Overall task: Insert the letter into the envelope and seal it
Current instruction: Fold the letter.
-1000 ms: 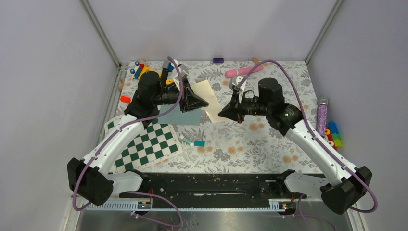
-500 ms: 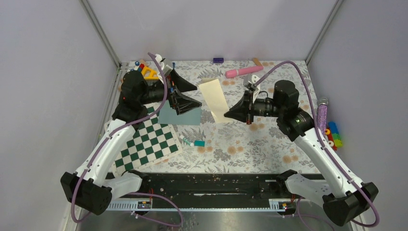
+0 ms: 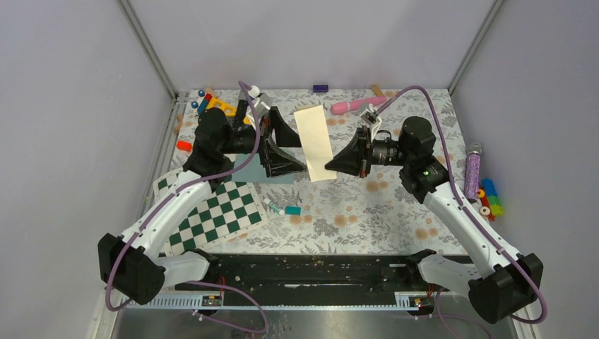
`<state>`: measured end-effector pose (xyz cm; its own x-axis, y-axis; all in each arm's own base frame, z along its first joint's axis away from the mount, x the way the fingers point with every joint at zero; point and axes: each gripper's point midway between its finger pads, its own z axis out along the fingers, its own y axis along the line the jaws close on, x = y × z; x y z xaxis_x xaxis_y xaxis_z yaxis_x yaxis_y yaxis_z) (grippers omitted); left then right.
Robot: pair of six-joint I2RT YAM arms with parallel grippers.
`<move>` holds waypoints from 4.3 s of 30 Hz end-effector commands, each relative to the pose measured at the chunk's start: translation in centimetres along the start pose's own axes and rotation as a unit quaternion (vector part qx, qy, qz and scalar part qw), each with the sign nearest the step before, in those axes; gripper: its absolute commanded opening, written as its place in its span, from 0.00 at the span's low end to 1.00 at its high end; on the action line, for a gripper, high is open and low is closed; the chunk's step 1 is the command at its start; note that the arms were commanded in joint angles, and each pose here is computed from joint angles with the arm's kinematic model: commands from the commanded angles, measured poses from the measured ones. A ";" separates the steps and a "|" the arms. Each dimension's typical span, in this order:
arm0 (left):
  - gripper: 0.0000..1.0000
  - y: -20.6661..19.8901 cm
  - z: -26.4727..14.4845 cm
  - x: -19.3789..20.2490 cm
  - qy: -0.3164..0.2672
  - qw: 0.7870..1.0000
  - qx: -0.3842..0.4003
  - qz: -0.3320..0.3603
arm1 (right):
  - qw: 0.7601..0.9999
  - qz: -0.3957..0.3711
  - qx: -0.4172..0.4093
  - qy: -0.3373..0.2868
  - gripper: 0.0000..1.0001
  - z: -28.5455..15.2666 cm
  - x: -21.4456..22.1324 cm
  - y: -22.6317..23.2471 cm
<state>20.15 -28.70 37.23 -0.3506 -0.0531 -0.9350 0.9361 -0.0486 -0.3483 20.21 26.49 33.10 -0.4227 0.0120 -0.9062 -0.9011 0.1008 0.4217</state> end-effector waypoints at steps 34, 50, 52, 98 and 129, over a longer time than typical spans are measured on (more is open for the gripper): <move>0.00 1.2 1.3 2.8 0.055 0.997 -0.030 0.038 | 0.999 -0.007 -0.037 0.013 0.38 0.5 -2.2 0.6; 0.34 -0.3 1.3 3.0 0.061 0.997 -0.007 0.046 | 0.999 -0.041 -0.005 0.020 0.00 0.8 -4.5 -0.5; 0.88 -0.6 1.3 2.0 0.052 0.998 -0.005 0.044 | 0.999 -0.040 -0.005 0.024 0.00 0.8 -4.0 -0.5; 0.31 1.1 4.6 -1.9 0.058 0.998 -0.005 0.028 | 0.998 -0.021 -0.042 0.049 0.00 0.4 -0.6 0.8; 0.59 0.3 4.7 -1.3 0.057 0.998 0.036 0.016 | 0.998 -0.002 -0.042 0.051 0.00 0.9 -0.6 0.1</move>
<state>21.90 -33.54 37.31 -0.3724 0.0832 -0.9243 0.9236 -0.0640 -0.3779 20.80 27.03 31.76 -0.4518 -0.1096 -0.8854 -0.8921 0.0621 0.4476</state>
